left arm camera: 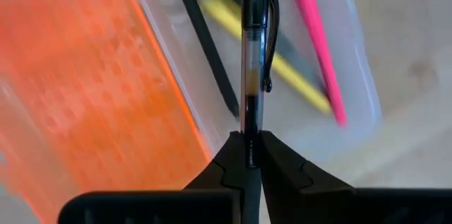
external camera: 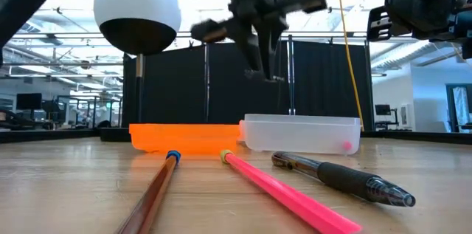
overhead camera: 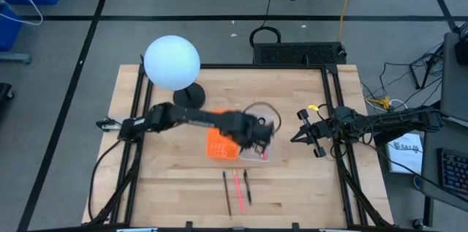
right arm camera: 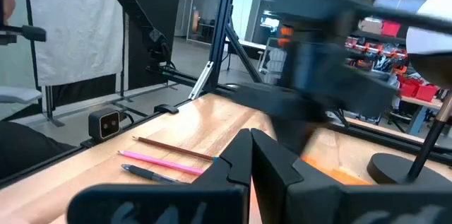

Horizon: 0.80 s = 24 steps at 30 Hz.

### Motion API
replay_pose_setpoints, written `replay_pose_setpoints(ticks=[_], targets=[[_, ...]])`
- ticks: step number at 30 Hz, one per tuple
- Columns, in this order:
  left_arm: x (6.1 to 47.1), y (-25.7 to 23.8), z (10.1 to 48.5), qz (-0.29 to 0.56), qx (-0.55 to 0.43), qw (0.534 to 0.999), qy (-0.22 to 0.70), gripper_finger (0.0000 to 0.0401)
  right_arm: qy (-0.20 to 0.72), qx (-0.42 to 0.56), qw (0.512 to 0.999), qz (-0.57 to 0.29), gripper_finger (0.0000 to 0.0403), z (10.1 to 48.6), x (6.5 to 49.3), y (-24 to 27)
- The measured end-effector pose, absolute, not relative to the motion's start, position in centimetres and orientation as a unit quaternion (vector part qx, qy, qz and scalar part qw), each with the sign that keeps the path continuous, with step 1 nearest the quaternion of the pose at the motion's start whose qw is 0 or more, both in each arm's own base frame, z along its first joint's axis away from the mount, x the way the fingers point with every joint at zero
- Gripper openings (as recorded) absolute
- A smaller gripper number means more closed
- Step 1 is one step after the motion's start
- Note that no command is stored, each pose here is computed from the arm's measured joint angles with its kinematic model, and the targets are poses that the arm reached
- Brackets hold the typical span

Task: Pick & place school supplies into a supply box
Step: Put the left black pen into the orange supply box

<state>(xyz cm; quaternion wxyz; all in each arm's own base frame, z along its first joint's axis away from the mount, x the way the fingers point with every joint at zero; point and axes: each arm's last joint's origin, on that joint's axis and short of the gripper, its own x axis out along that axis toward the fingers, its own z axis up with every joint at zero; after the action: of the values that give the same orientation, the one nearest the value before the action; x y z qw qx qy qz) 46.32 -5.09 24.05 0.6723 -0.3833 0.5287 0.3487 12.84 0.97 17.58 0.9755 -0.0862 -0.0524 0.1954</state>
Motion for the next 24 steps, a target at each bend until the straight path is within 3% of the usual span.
replay_pose_setpoints(ticks=[8,17,24], targets=[[47.3,0.2,23.2,0.351,-0.406,0.664,0.52,0.0026,-0.055,-0.098,0.974,0.195,0.0,17.6,12.8,1.0],[49.3,1.3,17.7,0.331,-0.425,0.638,0.551,0.0026,-0.05,-0.099,0.974,0.195,0.0,17.5,12.9,1.0],[49.3,1.1,17.0,0.35,-0.423,0.63,0.55,0.0028,-0.053,-0.101,0.974,0.195,0.0,17.5,12.9,1.0]])
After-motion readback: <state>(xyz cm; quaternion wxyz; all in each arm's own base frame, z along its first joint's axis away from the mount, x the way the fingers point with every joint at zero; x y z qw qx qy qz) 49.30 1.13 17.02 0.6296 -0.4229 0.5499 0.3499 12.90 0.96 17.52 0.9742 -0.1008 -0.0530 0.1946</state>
